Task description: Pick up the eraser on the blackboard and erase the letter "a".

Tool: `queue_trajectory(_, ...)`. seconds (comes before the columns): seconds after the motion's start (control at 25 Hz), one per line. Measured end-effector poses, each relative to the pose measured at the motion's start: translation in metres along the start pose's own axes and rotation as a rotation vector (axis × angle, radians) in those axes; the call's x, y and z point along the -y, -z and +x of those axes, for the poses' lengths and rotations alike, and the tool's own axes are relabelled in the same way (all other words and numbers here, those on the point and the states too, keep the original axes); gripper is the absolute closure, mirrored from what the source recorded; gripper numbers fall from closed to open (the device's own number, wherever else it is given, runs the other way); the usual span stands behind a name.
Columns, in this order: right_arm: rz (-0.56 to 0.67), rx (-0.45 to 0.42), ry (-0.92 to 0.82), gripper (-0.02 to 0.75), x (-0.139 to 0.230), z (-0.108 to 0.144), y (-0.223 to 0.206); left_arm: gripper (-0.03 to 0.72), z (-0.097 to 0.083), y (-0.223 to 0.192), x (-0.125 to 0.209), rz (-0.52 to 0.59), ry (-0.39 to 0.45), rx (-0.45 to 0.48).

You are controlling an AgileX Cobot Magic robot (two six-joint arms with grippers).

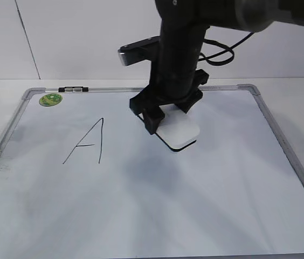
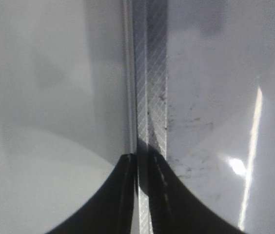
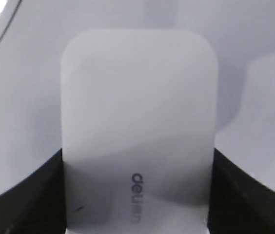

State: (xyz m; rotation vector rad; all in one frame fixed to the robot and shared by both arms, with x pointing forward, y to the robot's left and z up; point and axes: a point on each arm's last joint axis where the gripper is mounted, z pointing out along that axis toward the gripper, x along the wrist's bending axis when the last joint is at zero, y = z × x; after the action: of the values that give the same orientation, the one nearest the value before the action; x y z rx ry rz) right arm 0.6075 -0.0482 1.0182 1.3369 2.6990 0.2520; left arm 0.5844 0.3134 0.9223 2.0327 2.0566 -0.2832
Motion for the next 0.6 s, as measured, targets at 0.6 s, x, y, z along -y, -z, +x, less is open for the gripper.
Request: queue_trajectory(0.6, 0.069, 0.064, -0.285, 0.202, 0.035, -0.109, -0.007, 0.613, 0.0, 0.0, 0.0, 0.0, 0.0, 0.0)
